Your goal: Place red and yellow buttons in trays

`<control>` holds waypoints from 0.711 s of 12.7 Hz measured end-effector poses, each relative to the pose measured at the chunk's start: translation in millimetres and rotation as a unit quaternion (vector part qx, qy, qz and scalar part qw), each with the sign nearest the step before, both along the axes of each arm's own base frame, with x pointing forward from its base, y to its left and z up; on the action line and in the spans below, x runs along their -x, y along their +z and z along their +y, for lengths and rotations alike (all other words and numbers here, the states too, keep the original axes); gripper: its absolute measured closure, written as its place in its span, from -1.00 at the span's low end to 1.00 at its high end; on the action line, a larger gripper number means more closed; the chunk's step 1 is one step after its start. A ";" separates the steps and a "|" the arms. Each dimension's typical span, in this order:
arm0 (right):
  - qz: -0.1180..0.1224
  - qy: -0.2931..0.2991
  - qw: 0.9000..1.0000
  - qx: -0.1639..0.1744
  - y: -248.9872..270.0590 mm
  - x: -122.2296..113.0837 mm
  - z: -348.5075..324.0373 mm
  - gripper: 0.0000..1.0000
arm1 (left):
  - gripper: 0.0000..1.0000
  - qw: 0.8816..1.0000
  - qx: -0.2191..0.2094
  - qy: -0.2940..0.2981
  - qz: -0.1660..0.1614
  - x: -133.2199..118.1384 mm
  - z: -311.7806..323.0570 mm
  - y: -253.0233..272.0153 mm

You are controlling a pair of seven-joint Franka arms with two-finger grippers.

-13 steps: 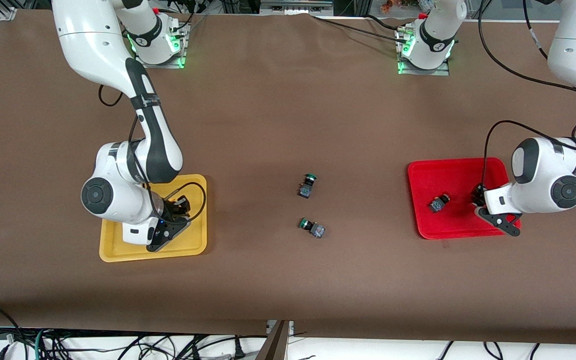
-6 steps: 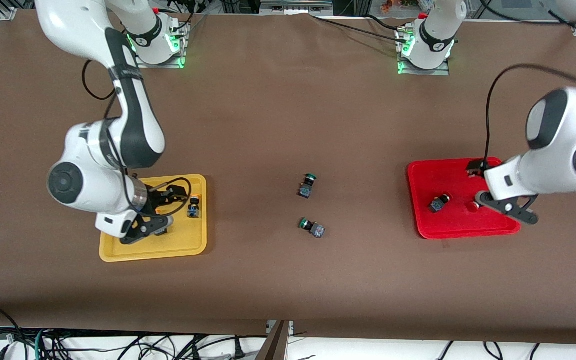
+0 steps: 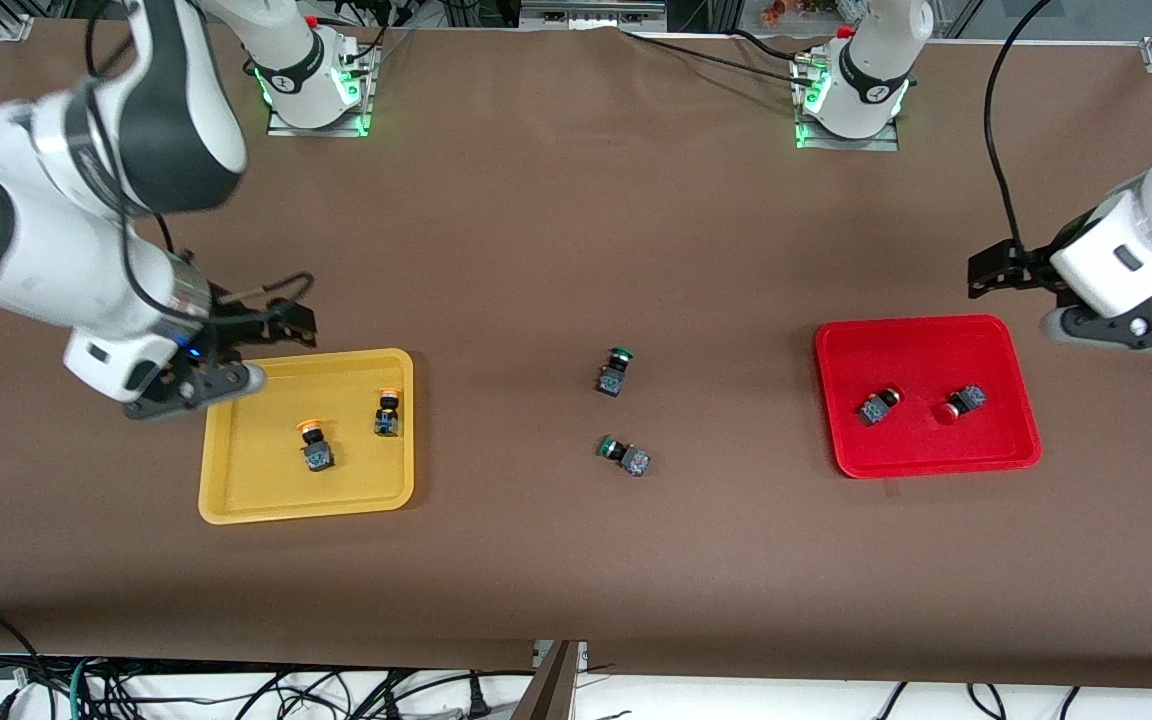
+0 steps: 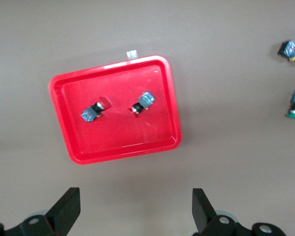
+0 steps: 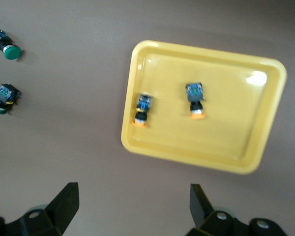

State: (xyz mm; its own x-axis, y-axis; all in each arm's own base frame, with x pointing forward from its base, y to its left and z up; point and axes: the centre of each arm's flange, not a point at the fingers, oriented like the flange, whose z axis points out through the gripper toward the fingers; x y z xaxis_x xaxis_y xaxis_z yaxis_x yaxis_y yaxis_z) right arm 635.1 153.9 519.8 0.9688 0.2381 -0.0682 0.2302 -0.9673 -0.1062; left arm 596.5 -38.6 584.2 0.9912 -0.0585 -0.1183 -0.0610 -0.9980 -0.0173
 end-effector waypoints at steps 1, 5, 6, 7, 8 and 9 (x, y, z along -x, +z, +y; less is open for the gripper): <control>0.000 -0.009 1.000 0.005 15.5 8.3 -8.9 -1.00 | -1.00 0.999 0.009 0.038 -0.005 5.4 10.9 8.4; -0.007 -0.023 0.999 0.032 29.6 41.2 -43.3 -1.00 | -1.00 0.992 0.012 0.116 -0.042 20.8 33.8 3.8; -0.010 -0.023 0.999 0.036 28.0 47.1 -48.8 -1.00 | -1.00 0.992 0.007 0.113 -0.046 27.3 26.7 -1.6; -0.013 -0.022 0.999 0.040 28.1 49.9 -51.6 -1.00 | -1.00 0.993 0.006 0.109 -0.047 33.1 21.0 -4.0; -0.018 -0.021 0.999 0.042 29.5 50.1 -51.9 -1.00 | -1.00 0.994 0.006 0.099 -0.050 37.8 17.3 -2.6; -0.023 -0.020 0.999 0.042 30.8 49.5 -51.2 -1.00 | -1.00 0.995 0.007 0.082 -0.052 41.1 14.3 0.0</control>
State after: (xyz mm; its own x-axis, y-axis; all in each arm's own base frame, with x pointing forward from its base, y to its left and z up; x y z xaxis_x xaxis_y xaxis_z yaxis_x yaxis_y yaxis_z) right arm 585.6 102.7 550.6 0.9802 0.1938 -0.0417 0.1933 -0.9810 -0.0138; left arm 555.4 -24.4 584.1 0.9943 0.1051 -0.0159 0.1051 -0.9945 -0.0015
